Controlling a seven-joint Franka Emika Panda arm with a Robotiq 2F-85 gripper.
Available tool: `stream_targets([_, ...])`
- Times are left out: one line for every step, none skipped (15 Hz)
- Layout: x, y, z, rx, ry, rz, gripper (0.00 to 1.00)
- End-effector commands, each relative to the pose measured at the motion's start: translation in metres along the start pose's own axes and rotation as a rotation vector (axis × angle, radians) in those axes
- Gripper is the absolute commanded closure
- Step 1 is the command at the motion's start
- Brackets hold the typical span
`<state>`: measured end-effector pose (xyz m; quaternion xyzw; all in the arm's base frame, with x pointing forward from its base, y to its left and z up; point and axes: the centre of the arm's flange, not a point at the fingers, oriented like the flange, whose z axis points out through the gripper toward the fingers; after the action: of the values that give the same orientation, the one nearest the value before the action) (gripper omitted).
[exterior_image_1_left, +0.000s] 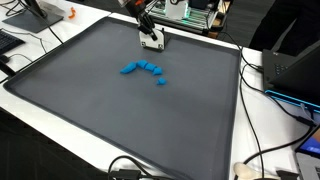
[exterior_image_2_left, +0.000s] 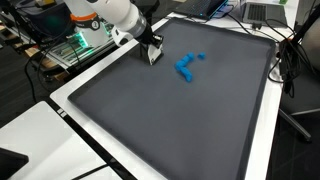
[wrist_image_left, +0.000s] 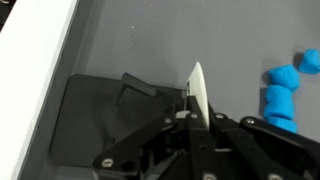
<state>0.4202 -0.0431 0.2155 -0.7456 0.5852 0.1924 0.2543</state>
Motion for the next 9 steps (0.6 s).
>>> stream_targets([0.0039, 0.01, 0.0122, -0.031, 0.019, -0.001, 0.99])
stream_targets([0.0042, 0.0101, 0.0126, -0.034, 0.021, -0.002, 0.99])
stream_targets([0.0042, 0.0102, 0.0129, -0.037, 0.018, -0.003, 0.99])
stream_targets([0.0042, 0.0102, 0.0127, -0.037, 0.011, -0.006, 0.71])
stream_targets([0.0044, 0.0106, 0.013, -0.038, 0.012, -0.005, 0.69])
stream_targets([0.0058, 0.0123, 0.015, -0.042, 0.01, -0.001, 0.63])
stream_targets([0.0069, 0.0141, 0.0165, -0.048, 0.009, 0.003, 0.56])
stream_targets([0.008, 0.0157, 0.0178, -0.053, 0.008, 0.008, 0.48])
stream_targets([0.0084, 0.0159, 0.0174, -0.051, 0.004, 0.007, 0.41])
